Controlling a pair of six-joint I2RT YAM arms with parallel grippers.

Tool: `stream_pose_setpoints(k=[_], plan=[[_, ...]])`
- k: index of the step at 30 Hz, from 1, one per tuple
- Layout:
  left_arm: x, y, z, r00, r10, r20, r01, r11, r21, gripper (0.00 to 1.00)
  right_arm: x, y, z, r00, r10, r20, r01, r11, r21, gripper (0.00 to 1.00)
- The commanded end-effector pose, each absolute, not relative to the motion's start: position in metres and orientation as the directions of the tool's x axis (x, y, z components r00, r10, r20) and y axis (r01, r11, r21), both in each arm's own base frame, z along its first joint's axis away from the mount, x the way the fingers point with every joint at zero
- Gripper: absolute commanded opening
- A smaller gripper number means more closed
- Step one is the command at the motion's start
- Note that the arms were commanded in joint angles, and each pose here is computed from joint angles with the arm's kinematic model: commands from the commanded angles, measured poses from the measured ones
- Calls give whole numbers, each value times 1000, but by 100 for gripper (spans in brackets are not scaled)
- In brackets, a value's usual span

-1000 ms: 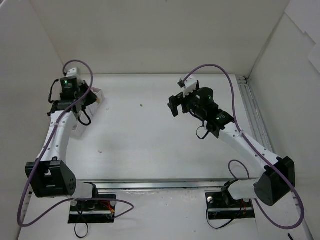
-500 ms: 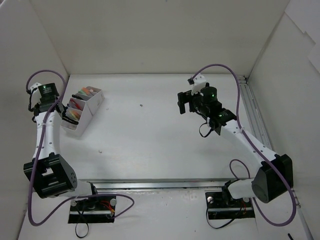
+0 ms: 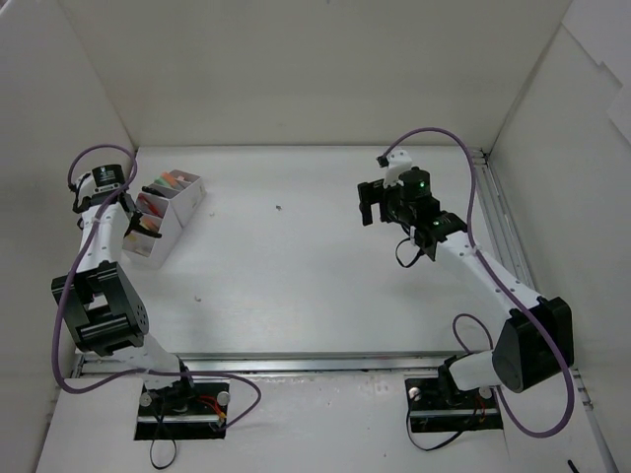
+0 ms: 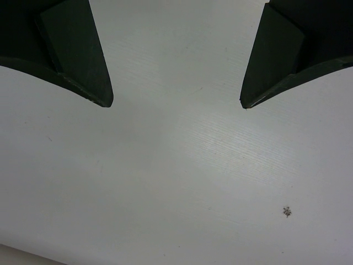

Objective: Sort the stationery into containers
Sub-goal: Place the stationery in the storage box, then reset both arms

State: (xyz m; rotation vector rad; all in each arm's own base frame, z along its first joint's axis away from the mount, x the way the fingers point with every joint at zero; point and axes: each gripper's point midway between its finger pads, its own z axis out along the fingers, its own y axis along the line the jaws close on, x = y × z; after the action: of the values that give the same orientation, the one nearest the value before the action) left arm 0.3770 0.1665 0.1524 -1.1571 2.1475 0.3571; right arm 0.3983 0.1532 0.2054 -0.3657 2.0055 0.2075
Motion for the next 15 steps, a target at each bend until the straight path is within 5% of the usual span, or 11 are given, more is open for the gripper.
stream_pose_setpoints(k=[1,7,15], plan=[[387,173,176,-303,-643,-703,-831,540,-136,0,406,146,238,-338,-124,-933,-310,951,-14,98],[387,170,171,-305,-656,-690,-832,536,-143,31,399,145,243,-334,-122,-935,-320,947,-9,98],[381,159,199,-306,-629,-715,-778,598,-193,52,386,140,252,-316,-98,-944,-310,951,5,98]])
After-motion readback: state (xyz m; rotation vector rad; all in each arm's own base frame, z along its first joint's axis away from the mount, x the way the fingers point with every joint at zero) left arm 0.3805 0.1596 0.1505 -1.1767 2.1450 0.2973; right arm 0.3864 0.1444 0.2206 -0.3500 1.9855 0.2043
